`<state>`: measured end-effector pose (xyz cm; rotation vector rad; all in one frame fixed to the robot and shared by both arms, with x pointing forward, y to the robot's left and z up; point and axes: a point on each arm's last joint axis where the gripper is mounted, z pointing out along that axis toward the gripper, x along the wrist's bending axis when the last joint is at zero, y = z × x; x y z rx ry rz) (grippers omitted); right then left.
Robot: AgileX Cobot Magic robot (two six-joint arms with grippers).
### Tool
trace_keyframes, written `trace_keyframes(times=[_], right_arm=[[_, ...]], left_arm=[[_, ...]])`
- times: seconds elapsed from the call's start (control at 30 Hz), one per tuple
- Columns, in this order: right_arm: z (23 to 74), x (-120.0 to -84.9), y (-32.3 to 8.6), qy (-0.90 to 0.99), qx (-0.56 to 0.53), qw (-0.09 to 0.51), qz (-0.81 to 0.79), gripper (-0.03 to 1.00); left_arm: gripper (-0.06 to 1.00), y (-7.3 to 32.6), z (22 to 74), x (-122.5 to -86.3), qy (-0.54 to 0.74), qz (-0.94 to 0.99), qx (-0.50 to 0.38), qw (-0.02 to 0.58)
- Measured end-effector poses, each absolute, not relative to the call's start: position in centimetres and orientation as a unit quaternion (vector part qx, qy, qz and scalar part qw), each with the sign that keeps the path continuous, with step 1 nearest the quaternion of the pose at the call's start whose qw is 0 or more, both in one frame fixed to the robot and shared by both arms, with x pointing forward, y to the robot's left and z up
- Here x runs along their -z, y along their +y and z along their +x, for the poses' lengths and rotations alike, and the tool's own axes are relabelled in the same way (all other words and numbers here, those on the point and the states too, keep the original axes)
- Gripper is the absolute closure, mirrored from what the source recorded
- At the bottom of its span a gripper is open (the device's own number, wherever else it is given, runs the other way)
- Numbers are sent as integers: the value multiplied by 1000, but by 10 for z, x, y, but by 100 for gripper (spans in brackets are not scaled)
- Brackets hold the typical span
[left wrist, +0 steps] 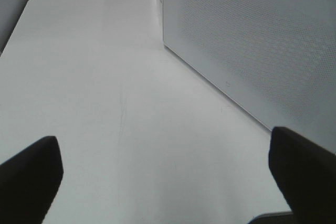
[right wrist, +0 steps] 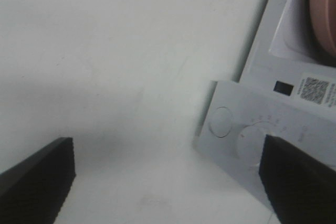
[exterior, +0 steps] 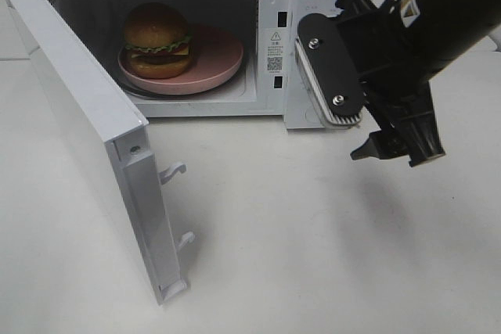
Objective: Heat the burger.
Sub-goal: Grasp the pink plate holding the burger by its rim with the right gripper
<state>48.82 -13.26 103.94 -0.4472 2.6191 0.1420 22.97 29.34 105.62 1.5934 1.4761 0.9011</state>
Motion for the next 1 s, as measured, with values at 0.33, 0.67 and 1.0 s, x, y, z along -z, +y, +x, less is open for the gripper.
trace_keyframes(times=[0.33,0.67,1.0], right_arm=[[514,-1036,-97,942,-60,266,-195,7],[538,-1023,-67,932,-74,287,-210,8],[566,-998,-44,933,-81,290,-200,10]], left_arm=[[-5,293,230,-1056,579,625,-354,385],[-5,293,230,-1056,579,625,-354,385],[-5,293,230,-1056,579,625,-354,385]])
